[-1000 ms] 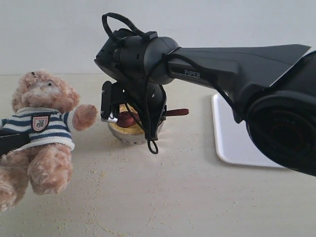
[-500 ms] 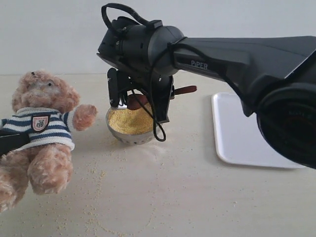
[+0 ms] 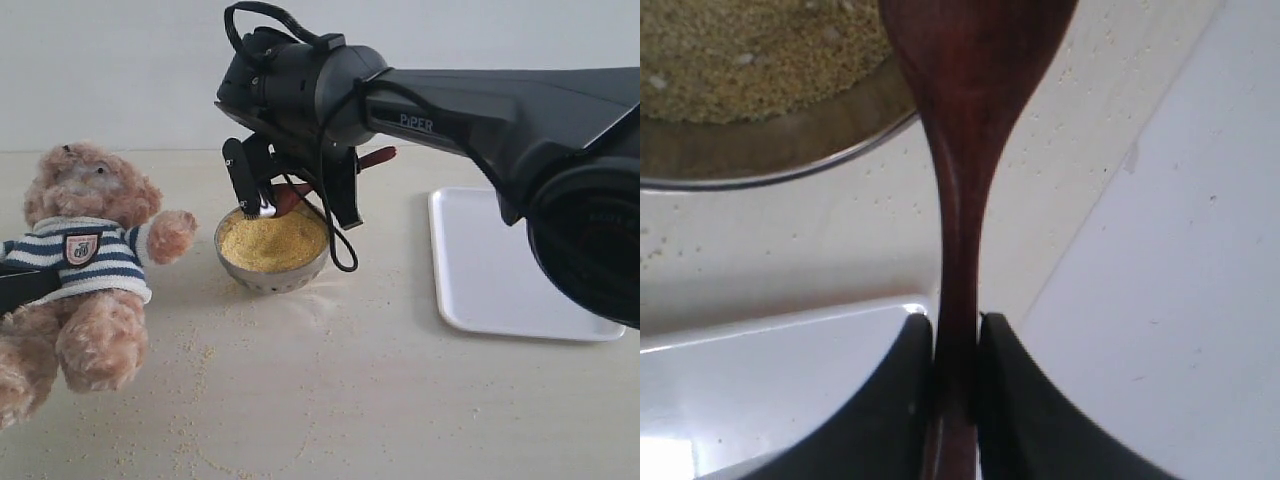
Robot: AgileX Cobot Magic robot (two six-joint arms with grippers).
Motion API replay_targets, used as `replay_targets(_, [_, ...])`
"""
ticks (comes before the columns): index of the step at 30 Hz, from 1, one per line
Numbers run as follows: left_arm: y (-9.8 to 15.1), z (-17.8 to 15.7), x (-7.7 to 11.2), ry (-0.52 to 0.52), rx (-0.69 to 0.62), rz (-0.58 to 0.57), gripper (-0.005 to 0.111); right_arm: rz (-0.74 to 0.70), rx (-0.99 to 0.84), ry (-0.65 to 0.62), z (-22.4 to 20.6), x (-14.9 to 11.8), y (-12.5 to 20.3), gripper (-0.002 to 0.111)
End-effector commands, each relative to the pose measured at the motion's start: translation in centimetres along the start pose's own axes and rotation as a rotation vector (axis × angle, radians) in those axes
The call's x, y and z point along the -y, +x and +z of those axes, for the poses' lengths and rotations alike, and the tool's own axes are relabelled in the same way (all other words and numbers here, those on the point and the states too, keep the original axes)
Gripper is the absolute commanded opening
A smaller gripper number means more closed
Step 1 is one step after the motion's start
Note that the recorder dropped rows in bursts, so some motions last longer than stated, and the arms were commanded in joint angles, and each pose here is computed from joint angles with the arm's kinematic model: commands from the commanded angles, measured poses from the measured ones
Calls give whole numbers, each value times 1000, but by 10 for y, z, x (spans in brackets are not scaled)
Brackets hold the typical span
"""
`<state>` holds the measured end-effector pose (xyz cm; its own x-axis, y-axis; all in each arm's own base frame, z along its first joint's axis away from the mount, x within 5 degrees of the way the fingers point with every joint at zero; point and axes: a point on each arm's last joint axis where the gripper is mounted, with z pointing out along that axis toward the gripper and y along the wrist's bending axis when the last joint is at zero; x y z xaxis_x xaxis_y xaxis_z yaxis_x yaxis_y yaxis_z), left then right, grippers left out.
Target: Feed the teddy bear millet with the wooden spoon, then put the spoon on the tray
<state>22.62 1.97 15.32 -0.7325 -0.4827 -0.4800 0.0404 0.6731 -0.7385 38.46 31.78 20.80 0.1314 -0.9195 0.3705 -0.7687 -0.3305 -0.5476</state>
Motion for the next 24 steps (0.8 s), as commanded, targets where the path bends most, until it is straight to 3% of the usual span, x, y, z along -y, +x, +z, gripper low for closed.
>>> replay_targets(1, [-3, -2, 4, 31, 22, -6, 5, -22, -7, 17, -6, 4, 6, 0])
replay_targets(10, [-3, -2, 4, 29, 22, -2, 5, -187, -47, -77, 16, -25, 1, 0])
replay_targets(24, [-3, -1, 3, 16, 22, 3, 5, -199, -1, -15, 6, -29, -19, 0])
